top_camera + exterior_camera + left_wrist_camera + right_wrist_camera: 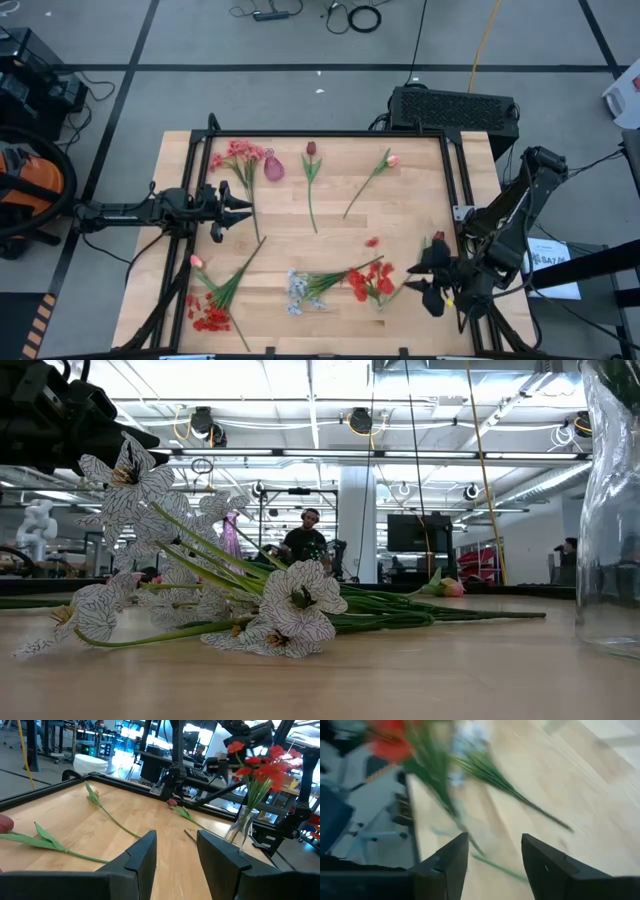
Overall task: Sort flowers into vase by color
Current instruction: Put the right red flowers into the transparent vase, then put the pink flowers into the pink vase
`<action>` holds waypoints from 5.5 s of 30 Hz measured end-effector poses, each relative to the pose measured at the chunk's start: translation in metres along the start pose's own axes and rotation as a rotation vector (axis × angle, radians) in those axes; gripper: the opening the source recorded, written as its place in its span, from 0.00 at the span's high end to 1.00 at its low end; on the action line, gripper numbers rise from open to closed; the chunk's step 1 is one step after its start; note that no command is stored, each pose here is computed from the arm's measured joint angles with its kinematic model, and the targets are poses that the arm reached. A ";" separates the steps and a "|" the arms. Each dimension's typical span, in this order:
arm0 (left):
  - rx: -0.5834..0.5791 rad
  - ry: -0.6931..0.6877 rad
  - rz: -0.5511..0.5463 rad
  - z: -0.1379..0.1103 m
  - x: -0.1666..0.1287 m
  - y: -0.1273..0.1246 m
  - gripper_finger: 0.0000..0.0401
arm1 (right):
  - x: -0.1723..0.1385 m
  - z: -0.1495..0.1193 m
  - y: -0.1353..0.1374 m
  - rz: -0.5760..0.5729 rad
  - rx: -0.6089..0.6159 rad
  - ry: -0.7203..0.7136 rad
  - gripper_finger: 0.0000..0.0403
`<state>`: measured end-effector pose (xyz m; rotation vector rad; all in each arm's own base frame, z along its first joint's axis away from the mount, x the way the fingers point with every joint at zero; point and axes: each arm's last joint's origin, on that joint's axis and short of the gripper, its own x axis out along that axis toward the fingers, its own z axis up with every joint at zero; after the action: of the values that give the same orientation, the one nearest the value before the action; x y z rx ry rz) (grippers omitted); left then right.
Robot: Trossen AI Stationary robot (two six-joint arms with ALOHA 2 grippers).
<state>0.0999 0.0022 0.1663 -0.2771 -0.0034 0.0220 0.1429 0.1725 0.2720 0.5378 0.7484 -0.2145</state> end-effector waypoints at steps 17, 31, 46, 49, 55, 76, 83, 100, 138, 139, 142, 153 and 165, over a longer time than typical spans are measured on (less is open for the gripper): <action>0.000 -0.002 0.000 0.000 0.000 0.000 0.63 | 0.004 0.001 -0.042 -0.432 0.557 -0.047 0.77; -0.328 -0.057 0.058 0.003 0.000 0.001 0.63 | 0.023 0.025 -0.054 -0.554 0.671 0.146 0.99; -0.226 -0.082 0.330 0.049 0.015 -0.007 0.63 | 0.038 0.028 -0.169 -0.254 0.553 0.012 1.00; -0.205 -0.066 0.419 0.063 0.027 -0.010 0.63 | 0.037 0.032 -0.183 -0.173 0.492 -0.029 1.00; -0.140 0.061 0.669 0.084 0.058 -0.012 0.63 | 0.035 0.043 -0.207 -0.143 0.343 -0.037 1.00; -0.709 0.380 1.294 0.091 0.090 0.022 0.63 | 0.060 0.067 -0.251 -0.078 0.274 0.051 1.00; -0.725 0.517 1.430 0.079 0.093 0.057 0.63 | 0.061 0.068 -0.251 -0.078 0.315 0.042 1.00; -0.903 0.734 1.356 0.028 0.093 0.124 0.63 | 0.061 0.077 -0.250 -0.055 0.395 -0.047 1.00; -0.971 0.820 1.366 0.004 0.098 0.097 0.63 | 0.061 0.078 -0.250 -0.058 0.400 -0.051 1.00; -0.967 0.833 1.370 0.001 0.099 0.097 0.63 | 0.061 0.078 -0.250 -0.058 0.400 -0.051 1.00; -0.949 0.873 1.395 -0.008 0.103 0.098 0.63 | 0.061 0.078 -0.250 -0.058 0.400 -0.051 1.00; -0.998 0.917 1.461 -0.002 0.090 0.086 0.92 | 0.061 0.078 -0.250 -0.058 0.391 -0.050 1.00; -1.021 0.763 1.326 0.039 0.070 0.063 0.99 | 0.061 0.078 -0.250 -0.059 0.366 -0.050 1.00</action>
<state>0.1684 0.0751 0.1863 -1.2524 0.9539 1.2593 0.1394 -0.0803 0.1801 0.8548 0.6796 -0.4226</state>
